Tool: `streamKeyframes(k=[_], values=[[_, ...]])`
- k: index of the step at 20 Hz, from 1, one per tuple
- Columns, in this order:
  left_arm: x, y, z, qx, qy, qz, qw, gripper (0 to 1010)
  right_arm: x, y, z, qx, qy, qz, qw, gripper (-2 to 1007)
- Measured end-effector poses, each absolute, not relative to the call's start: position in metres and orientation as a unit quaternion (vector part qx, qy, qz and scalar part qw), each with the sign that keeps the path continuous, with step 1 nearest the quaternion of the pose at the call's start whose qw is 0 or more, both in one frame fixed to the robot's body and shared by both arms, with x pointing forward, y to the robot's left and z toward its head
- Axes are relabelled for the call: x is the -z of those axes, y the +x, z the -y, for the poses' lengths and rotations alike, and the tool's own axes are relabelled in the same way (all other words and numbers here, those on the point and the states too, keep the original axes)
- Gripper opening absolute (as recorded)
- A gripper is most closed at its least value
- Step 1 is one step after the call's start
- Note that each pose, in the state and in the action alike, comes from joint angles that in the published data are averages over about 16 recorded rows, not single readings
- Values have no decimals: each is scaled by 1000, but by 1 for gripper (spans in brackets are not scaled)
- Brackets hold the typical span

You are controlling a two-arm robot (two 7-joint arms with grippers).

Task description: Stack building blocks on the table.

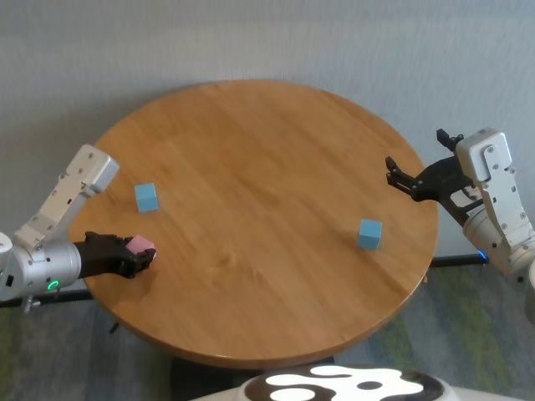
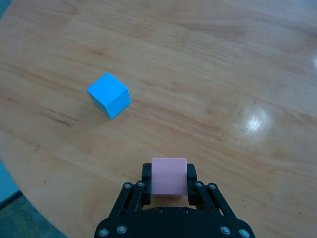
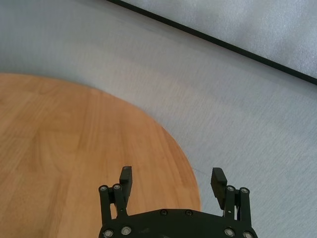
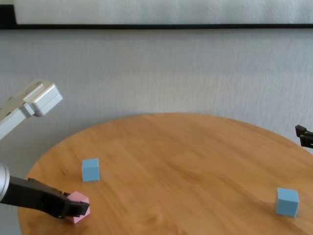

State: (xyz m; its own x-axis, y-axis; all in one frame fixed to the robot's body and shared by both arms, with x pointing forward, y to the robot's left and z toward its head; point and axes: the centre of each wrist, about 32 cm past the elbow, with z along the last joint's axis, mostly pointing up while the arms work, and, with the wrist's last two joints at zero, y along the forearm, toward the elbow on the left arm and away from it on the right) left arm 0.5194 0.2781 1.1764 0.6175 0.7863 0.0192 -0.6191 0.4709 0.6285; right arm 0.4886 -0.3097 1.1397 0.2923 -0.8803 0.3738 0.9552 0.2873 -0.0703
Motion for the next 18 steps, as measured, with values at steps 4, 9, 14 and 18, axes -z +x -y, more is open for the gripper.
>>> streamKeyframes(k=[4,9,14,18], values=[[-1177,519,-279,-416,298,-132,849,411,-1140,489,310,580,-142,132,791,1005],[-1178,520,-280,-408,288,-119,858,404,-1140,489,310,580,-142,132,791,1005],[-1183,523,-278,-387,277,-94,874,404,-1140,489,310,580,-142,132,791,1005],[-1188,528,-274,-359,272,-73,890,404,-1140,489,310,580,-142,132,791,1005]])
